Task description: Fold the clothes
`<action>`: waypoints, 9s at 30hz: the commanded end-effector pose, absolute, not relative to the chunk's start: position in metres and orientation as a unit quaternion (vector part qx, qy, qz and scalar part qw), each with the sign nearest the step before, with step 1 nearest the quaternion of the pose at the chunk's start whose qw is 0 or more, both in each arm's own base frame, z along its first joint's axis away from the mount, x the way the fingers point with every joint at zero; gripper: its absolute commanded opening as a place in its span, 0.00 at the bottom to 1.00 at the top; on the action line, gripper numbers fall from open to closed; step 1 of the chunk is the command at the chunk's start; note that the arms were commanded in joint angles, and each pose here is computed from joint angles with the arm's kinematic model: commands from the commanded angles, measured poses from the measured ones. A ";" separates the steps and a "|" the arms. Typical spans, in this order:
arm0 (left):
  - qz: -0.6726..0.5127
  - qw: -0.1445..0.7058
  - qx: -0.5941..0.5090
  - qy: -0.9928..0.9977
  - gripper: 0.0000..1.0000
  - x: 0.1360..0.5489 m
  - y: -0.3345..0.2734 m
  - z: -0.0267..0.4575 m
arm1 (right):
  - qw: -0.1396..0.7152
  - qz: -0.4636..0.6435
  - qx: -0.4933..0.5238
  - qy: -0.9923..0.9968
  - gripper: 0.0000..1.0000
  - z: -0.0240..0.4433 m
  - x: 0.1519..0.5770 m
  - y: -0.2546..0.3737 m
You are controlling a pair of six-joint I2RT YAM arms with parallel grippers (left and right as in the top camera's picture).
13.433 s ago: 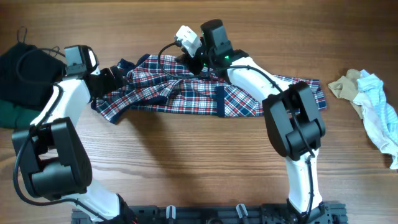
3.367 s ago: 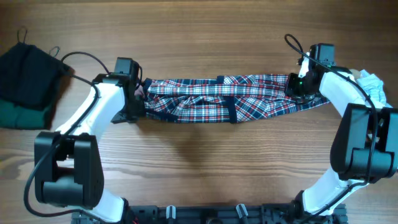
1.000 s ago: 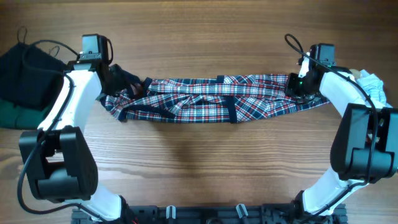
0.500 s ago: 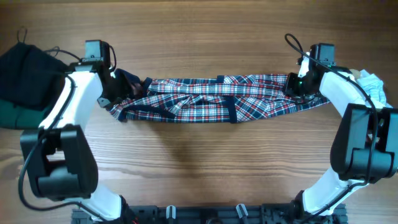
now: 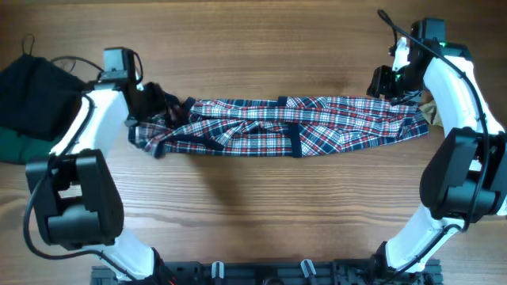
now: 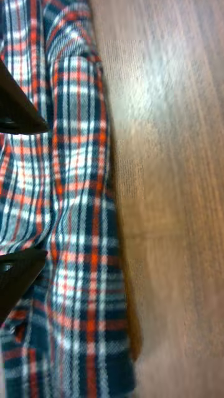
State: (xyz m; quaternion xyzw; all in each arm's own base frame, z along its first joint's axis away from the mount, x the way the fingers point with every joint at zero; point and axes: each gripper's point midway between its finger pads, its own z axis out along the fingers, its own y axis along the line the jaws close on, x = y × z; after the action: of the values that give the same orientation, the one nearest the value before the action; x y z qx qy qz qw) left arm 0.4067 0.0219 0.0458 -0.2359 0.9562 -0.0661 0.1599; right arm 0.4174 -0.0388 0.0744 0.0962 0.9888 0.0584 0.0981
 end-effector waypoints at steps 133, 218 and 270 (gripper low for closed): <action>-0.010 0.304 -0.229 0.925 0.76 0.457 0.000 0.149 | 0.079 0.264 -0.064 0.959 0.77 0.130 0.329 0.164; -0.014 0.319 -0.274 0.907 1.00 0.463 0.045 0.154 | 0.162 0.055 -0.268 0.948 0.66 0.031 0.348 0.208; -0.014 0.319 -0.274 0.907 1.00 0.463 0.045 0.154 | 0.202 0.235 -0.363 0.879 0.41 0.082 0.353 0.284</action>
State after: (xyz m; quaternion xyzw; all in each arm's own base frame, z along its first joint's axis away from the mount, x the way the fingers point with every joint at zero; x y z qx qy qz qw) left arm 0.4607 0.0435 0.1359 -0.2721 0.9143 -0.0048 0.3001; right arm 0.3655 0.2779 0.1136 -0.3445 0.8803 0.2160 0.2445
